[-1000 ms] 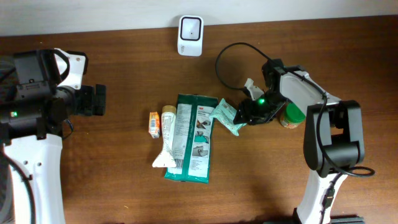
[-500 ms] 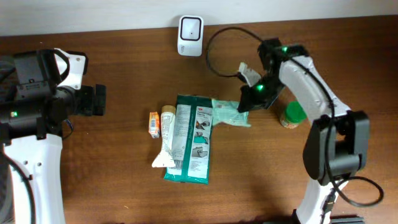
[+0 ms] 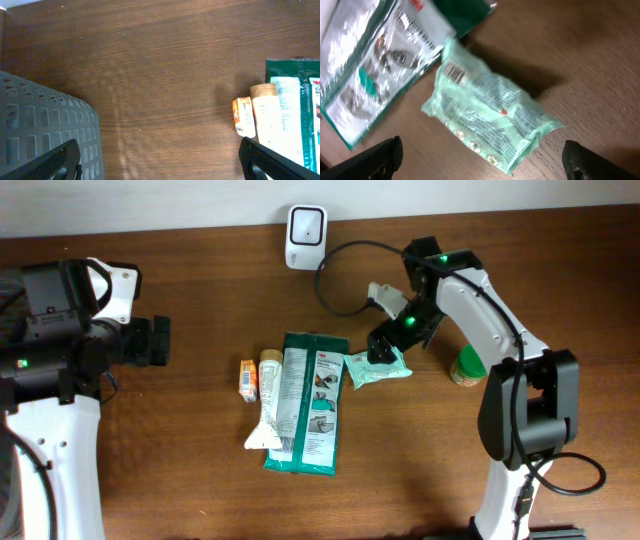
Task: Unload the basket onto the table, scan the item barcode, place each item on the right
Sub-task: 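Lift the mint-green packet and hold it up to the scanner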
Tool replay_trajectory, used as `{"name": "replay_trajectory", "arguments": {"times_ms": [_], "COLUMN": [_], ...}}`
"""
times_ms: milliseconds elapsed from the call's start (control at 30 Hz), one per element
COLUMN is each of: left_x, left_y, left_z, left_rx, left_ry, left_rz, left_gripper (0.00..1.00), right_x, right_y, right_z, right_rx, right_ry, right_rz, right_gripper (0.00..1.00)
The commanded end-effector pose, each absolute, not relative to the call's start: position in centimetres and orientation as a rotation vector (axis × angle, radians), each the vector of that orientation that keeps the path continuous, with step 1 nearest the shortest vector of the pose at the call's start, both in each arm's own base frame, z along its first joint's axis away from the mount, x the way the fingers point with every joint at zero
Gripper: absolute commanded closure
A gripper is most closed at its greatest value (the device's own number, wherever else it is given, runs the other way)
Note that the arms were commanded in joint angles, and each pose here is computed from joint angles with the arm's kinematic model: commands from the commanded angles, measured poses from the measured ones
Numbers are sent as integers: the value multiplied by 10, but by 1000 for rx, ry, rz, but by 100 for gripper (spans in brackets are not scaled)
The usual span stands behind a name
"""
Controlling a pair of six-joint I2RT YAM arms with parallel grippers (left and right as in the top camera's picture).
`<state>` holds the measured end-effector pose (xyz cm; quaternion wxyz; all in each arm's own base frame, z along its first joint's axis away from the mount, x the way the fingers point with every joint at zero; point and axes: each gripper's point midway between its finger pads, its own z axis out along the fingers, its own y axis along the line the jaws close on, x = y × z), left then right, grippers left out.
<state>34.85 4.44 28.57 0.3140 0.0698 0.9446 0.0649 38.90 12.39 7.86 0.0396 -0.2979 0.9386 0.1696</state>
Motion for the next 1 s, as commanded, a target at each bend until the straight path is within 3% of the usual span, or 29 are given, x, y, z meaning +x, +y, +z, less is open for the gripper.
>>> {"name": "replay_trajectory", "arguments": {"times_ms": [0, 100, 200, 367, 500, 533, 567, 633, 700, 800, 900, 967], "left_x": [347, 347, 347, 347, 347, 347, 347, 347, 347, 347, 347, 347], "left_y": [43, 43, 43, 43, 43, 43, 43, 43, 43, 43, 43, 43], "left_z": [294, 294, 294, 294, 294, 294, 294, 294, 294, 294, 294, 294], "left_rx": [203, 203, 203, 203, 203, 203, 203, 203, 203, 203, 203, 203], "left_ry": [2466, 2466, 2466, 2466, 2466, 2466, 2466, 2466, 2466, 2466, 2466, 2466], "left_rz": [170, 169, 169, 169, 169, 169, 169, 170, 169, 170, 169, 169], "left_gripper": [1, 1, 1, 1, 1, 1, 1, 1, 1, 1, 1, 1], "right_x": [398, 400, 385, 372, 363, 365, 366, 367, 374, 382, 367, 356], "right_y": [95, 84, 92, 118, 137, 139, 138, 138, 138, 139, 143, 143], "right_z": [77, 78, 50, 21, 5, 3, 1, 5, 35, 117, 190, 216], "right_rx": [-370, -200, -188, -198, -258, -237, -225, -225, -245, -370, -431, -451], "right_ry": [3027, 3017, 3048, 2961, 2952, 2947, 2945, 2938, 2910, 2785, 2631, 2580], "right_rz": [558, 732, 825, 1057, 1055, 1054, 1052, 1052, 1047, 1000, 1002, 985], "right_gripper": [1, 3, 40, 45, 50, 55, 77, 93, 96, 96, 96, 96]}}
